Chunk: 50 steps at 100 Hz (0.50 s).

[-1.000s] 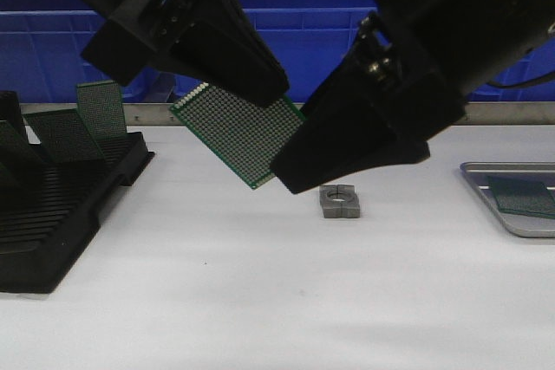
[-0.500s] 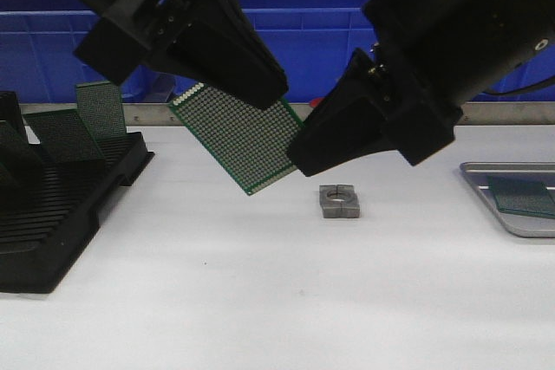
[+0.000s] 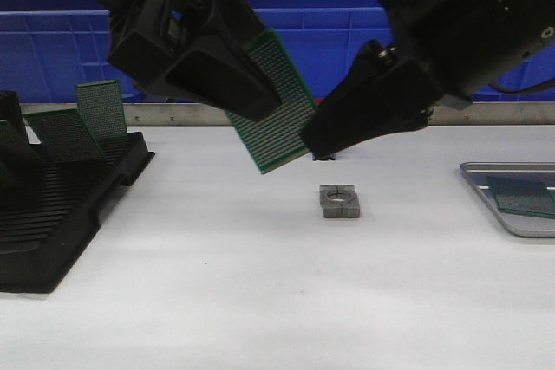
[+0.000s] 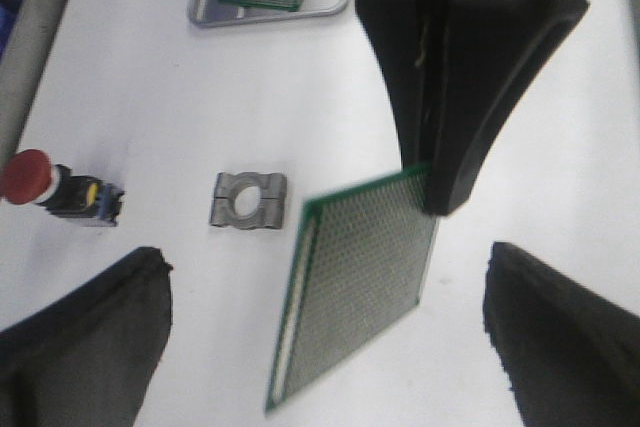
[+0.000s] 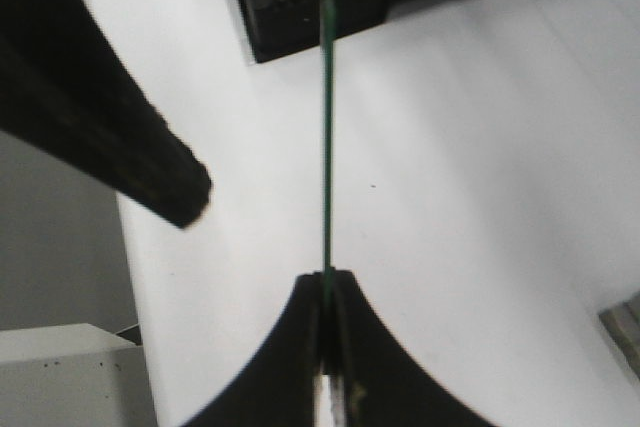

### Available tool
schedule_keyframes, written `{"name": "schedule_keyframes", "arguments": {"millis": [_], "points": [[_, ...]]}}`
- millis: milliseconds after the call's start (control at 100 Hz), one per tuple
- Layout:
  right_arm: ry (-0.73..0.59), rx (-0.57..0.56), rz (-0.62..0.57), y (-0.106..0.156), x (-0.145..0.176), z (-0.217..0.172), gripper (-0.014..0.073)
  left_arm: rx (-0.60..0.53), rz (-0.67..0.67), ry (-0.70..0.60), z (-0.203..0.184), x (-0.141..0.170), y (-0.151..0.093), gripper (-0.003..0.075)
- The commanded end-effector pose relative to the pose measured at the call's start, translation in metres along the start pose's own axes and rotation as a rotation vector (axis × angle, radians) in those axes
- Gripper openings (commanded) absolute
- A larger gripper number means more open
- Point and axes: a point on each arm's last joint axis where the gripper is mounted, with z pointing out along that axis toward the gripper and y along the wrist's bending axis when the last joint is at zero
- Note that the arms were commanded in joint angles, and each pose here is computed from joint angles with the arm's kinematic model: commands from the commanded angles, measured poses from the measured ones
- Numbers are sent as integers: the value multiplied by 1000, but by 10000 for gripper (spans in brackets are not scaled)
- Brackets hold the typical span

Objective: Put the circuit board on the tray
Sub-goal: 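Carry the board with the right gripper and release it onto the silver tray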

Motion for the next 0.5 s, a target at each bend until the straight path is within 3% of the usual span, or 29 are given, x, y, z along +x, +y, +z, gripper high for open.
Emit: {"name": "schedule_keyframes", "arguments": {"millis": [0,70,490], "points": [[-79,73,121,-16,-11,-19,-69,-104,5,-72,-21,-19,8,608],[-83,126,211,-32,-3,-28,-69,-107,7,-78,-24,-20,8,608],[-92,455,473,-110,55,-91,-69,-92,6,-77,-24,-20,6,607]]}}
